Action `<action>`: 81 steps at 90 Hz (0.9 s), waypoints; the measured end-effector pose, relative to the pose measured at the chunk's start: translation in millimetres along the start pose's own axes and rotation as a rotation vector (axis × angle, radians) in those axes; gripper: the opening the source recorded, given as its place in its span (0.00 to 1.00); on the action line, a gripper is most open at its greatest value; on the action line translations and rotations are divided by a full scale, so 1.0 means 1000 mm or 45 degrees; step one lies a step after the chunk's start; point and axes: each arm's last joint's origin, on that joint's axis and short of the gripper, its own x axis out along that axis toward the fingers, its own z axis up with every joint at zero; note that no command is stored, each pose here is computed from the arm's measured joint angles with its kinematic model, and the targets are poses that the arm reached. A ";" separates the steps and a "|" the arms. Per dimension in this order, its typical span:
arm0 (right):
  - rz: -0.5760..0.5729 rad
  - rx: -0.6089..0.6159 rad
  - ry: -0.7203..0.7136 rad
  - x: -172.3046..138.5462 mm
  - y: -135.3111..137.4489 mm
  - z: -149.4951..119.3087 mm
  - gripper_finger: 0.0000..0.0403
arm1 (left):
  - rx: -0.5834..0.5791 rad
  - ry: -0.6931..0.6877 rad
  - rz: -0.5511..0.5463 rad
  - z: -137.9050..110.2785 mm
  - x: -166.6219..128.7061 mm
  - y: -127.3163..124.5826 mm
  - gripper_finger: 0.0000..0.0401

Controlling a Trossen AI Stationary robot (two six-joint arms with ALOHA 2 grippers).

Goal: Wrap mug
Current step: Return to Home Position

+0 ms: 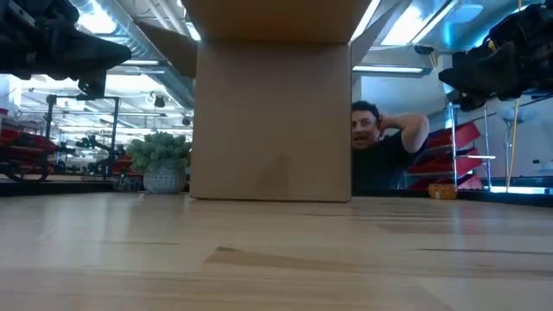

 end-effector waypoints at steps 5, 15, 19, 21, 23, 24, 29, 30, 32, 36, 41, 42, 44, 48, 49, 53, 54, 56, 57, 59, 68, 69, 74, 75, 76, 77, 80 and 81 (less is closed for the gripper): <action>0.002 -0.002 -0.016 -0.001 0.000 0.001 0.03 | 0.002 0.000 0.000 0.000 0.000 0.000 0.00; 0.003 -0.003 -0.016 -0.001 0.000 0.001 0.03 | 0.003 0.000 0.000 0.000 0.000 0.000 0.00; 0.002 -0.003 -0.017 -0.001 0.000 0.001 0.03 | 0.005 0.000 -0.005 0.000 0.000 0.000 0.00; 0.002 -0.003 -0.017 -0.001 0.000 0.001 0.03 | 0.007 0.001 -0.006 0.000 0.000 0.000 0.00; 0.002 -0.003 -0.017 -0.001 0.000 0.001 0.03 | 0.008 0.001 -0.008 0.000 0.000 0.000 0.00; 0.002 -0.003 -0.017 -0.001 0.000 0.001 0.03 | 0.008 0.001 -0.008 0.000 0.000 0.000 0.00; 0.002 -0.003 -0.017 -0.001 0.000 0.001 0.03 | 0.006 0.001 -0.009 0.000 0.000 0.000 0.00; 0.002 -0.003 -0.017 -0.001 0.000 0.001 0.03 | 0.004 0.001 -0.009 0.000 0.000 0.000 0.00; 0.002 -0.003 -0.017 -0.001 0.000 0.001 0.03 | 0.003 0.000 -0.009 0.000 0.000 0.000 0.00; 0.002 -0.001 -0.017 -0.001 0.000 0.001 0.03 | 0.002 0.001 -0.008 0.000 0.000 0.000 0.00; 0.002 -0.001 -0.017 -0.001 0.000 0.001 0.03 | 0.003 0.001 -0.008 0.000 0.000 0.000 0.00; 0.002 -0.002 -0.017 -0.001 0.000 0.001 0.03 | 0.003 0.001 -0.008 0.000 0.000 0.000 0.00; 0.002 -0.003 -0.017 -0.001 0.000 0.001 0.03 | 0.006 0.001 -0.008 0.000 0.000 0.000 0.00; 0.001 -0.006 -0.017 -0.001 0.000 0.001 0.03 | 0.010 0.001 -0.005 0.000 0.000 0.000 0.00; 0.000 -0.006 -0.017 -0.001 0.000 0.001 0.03 | 0.011 0.000 -0.005 0.000 0.000 0.000 0.00; -0.003 -0.007 -0.017 -0.001 0.000 0.001 0.03 | 0.016 0.000 -0.003 0.000 0.000 0.000 0.00; -0.003 -0.007 -0.017 -0.001 0.000 0.001 0.03 | 0.018 0.000 -0.003 0.000 0.000 0.000 0.00; -0.004 -0.008 -0.017 -0.001 0.000 0.001 0.03 | 0.023 0.000 -0.003 0.000 0.000 0.000 0.00; -0.004 -0.008 -0.017 -0.001 0.000 0.001 0.03 | 0.026 0.000 -0.003 0.000 0.000 0.000 0.00; -0.004 -0.009 -0.017 -0.001 0.000 0.001 0.03 | 0.027 0.000 -0.003 0.000 0.000 0.000 0.00; -0.026 -0.008 -0.017 -0.001 -0.001 0.001 0.03 | 0.030 0.000 0.002 0.000 0.000 0.000 0.00; -0.031 -0.009 -0.017 -0.001 -0.001 0.001 0.03 | 0.031 0.000 0.002 0.000 0.000 0.000 0.00; -0.034 -0.012 -0.018 -0.001 -0.001 0.001 0.03 | 0.032 0.000 0.007 0.000 0.000 0.000 0.00; -0.033 -0.012 -0.018 -0.001 -0.001 0.001 0.03 | 0.031 0.000 0.009 0.000 0.000 0.000 0.00; -0.033 -0.012 -0.018 -0.001 -0.001 0.001 0.03 | 0.030 0.000 0.012 0.000 0.000 0.000 0.00; -0.032 -0.012 -0.018 -0.001 -0.001 0.001 0.03 | 0.028 0.000 0.015 0.000 0.000 0.000 0.00; -0.032 -0.012 -0.018 -0.001 -0.001 0.001 0.03 | 0.022 -0.001 0.022 0.000 0.000 0.000 0.00; -0.031 -0.012 -0.018 -0.001 -0.001 0.001 0.03 | 0.018 -0.001 0.025 0.000 0.000 0.000 0.00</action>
